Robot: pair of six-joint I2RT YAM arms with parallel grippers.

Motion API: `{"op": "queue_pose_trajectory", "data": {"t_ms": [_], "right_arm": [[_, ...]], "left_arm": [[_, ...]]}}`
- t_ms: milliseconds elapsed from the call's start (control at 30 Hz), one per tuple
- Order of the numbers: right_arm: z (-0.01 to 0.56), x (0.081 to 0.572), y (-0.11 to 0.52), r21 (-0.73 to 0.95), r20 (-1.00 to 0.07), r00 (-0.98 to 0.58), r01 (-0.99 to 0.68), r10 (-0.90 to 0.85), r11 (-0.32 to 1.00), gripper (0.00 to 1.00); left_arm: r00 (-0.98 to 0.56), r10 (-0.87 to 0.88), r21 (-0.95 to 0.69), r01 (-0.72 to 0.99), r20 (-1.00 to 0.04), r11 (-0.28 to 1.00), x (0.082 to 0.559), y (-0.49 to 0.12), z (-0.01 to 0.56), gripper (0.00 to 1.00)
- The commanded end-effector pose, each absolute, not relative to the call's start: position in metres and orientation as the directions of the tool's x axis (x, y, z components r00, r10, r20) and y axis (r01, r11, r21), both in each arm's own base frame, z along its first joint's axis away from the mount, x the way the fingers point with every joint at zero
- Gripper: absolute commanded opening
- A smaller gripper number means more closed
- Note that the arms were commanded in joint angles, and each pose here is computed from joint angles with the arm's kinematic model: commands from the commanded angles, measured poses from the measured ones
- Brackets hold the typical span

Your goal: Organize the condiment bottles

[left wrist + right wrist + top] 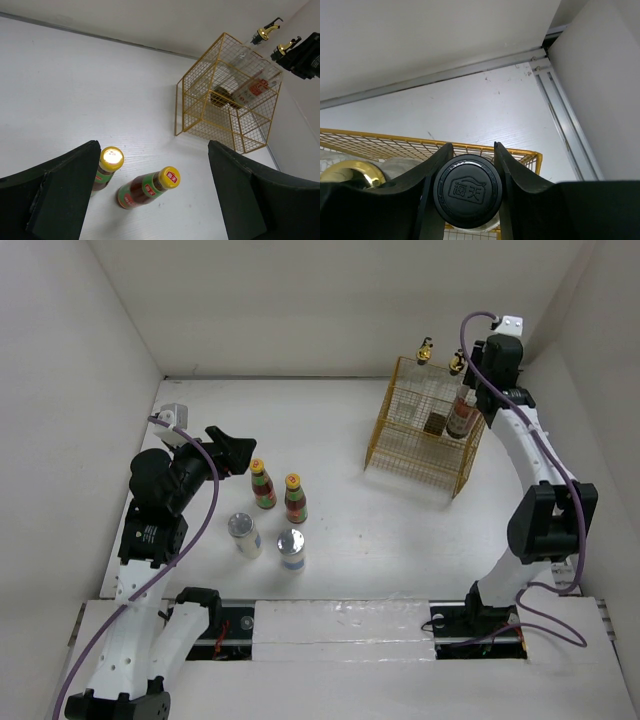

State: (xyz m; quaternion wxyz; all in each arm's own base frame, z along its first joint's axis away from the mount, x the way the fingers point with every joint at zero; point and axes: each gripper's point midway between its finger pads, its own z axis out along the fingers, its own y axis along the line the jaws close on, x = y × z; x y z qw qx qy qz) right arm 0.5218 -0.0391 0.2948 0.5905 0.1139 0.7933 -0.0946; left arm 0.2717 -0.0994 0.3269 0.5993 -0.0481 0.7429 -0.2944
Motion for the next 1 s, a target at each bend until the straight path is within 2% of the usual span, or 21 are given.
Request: {"op": "queue_pose_trajectory", "data": {"t_ms": [0,167,200,300,333,367,567,700,833,867,900,933,967], "right_arm": [[0.342,0.529,-0.039,0.052,-0.991,-0.1,0.316,0.088,0.947,0.12],[0.322,0.528,-0.037,0.076,-0.984,-0.128,0.323,0.123,0.943,0.22],[0.318,0.528,-0.037,0.082,-0.982,-0.134,0.325,0.131,0.942,0.27],[0.308,0.526,-0.038,0.086,-0.978,-0.15,0.337,0.143,0.937,0.34],[0.308,0.526,-0.039,0.093,-0.978,-0.145,0.347,0.151,0.933,0.41],[0.308,0.526,-0.039,0.093,-0.978,-0.145,0.347,0.151,0.933,0.44],[0.339,0.516,-0.052,0.112,-0.983,-0.091,0.394,0.16,0.912,0.52],[0.365,0.502,-0.061,0.113,-0.986,-0.064,0.412,0.152,0.904,0.52],[0.41,0.472,-0.065,0.153,-0.988,0.033,0.408,0.152,0.9,0.52],[0.419,0.464,-0.065,0.163,-0.987,0.059,0.404,0.152,0.9,0.52],[0.434,0.447,-0.054,0.188,-0.982,0.096,0.357,0.164,0.915,0.41],[0.44,0.441,-0.044,0.196,-0.979,0.115,0.313,0.168,0.929,0.33],[0.445,0.436,-0.014,0.199,-0.977,0.12,0.212,0.177,0.957,0.23]], "left_arm": [[-0.235,-0.421,-0.478,0.316,-0.876,0.819,0.274,-0.1,0.338,0.85],[-0.235,-0.421,-0.478,0.316,-0.876,0.819,0.274,-0.1,0.338,0.85],[-0.239,-0.419,-0.479,0.324,-0.876,0.816,0.273,-0.102,0.338,0.85],[-0.239,-0.419,-0.479,0.324,-0.876,0.816,0.273,-0.102,0.338,0.85],[-0.239,-0.419,-0.479,0.324,-0.876,0.816,0.273,-0.102,0.338,0.85],[-0.239,-0.419,-0.479,0.324,-0.876,0.816,0.273,-0.102,0.338,0.85],[-0.239,-0.419,-0.479,0.324,-0.876,0.816,0.273,-0.102,0.338,0.85],[-0.239,-0.419,-0.479,0.324,-0.876,0.816,0.273,-0.102,0.338,0.85],[-0.235,-0.421,-0.478,0.316,-0.876,0.819,0.274,-0.1,0.338,0.85],[-0.235,-0.421,-0.478,0.316,-0.876,0.819,0.274,-0.1,0.338,0.81],[-0.235,-0.421,-0.478,0.316,-0.876,0.819,0.274,-0.1,0.338,0.78],[-0.235,-0.421,-0.478,0.316,-0.876,0.819,0.274,-0.1,0.338,0.75],[-0.235,-0.421,-0.478,0.316,-0.876,0.819,0.274,-0.1,0.338,0.7]]}}
